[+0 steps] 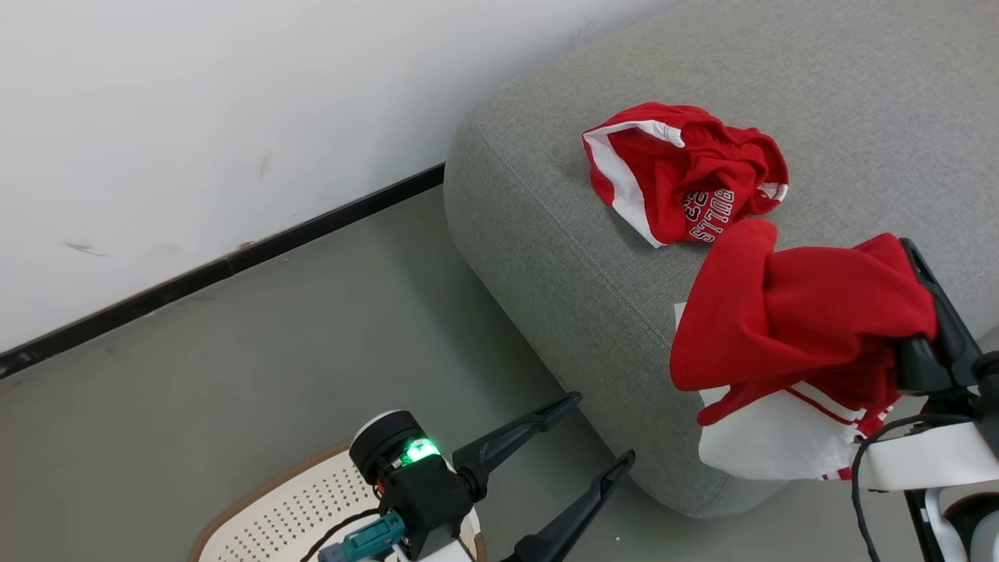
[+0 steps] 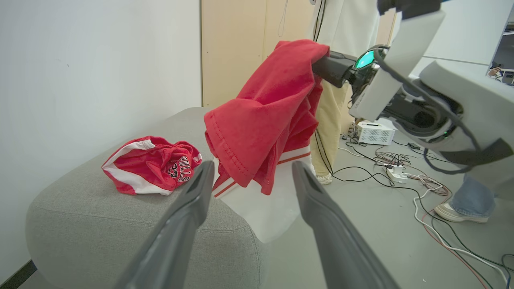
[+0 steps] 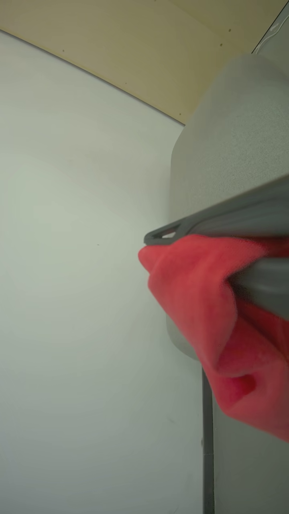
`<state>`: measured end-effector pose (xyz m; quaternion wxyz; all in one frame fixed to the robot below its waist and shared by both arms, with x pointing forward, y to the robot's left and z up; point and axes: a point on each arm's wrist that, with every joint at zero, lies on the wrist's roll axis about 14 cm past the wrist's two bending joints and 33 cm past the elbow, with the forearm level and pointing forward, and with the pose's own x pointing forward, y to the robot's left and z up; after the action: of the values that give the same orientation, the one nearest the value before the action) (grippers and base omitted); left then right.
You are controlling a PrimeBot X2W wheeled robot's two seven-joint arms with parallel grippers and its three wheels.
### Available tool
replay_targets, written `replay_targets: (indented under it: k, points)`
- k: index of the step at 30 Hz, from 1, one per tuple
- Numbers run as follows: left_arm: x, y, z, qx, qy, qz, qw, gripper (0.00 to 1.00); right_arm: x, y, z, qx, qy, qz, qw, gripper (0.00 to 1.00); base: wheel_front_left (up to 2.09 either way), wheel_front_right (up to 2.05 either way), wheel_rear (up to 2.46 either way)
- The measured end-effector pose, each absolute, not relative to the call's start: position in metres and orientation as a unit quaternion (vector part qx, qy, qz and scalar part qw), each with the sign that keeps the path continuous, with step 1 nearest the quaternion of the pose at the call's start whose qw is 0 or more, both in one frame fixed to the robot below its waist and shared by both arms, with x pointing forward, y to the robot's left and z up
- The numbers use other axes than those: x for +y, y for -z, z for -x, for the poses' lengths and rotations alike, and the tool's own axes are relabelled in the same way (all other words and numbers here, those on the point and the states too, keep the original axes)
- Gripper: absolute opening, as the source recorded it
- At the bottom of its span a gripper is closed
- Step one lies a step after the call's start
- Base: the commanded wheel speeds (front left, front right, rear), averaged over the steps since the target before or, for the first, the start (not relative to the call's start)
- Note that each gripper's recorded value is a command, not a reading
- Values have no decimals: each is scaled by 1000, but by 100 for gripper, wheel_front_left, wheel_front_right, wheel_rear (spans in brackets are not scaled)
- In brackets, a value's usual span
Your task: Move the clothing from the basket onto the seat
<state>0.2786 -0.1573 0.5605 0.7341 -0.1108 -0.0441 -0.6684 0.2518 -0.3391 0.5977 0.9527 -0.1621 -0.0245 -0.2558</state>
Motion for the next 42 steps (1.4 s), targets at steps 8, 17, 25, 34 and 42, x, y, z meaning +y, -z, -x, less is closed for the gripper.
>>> replay_targets:
  k: [8,17,25,34,42]
  points:
    - [-157,-558,-284,-42,667,114,736,100,-354,-613,-257,-43,275,163,947,0,0,0,0]
    - [-157,-551,-287,-35,670,116,732,100,-376,-636,-257,-60,298,196,932,0,0,0,0]
    - [-158,-545,-290,-27,673,129,728,100,-388,-651,-273,-62,295,215,929,0,0,0,0]
    - [-159,-537,-300,-16,675,137,724,100,-405,-677,-299,-67,292,246,922,0,0,0,0]
    - [-154,-520,-314,5,667,142,731,100,-424,-693,-329,-61,292,256,920,0,0,0,0]
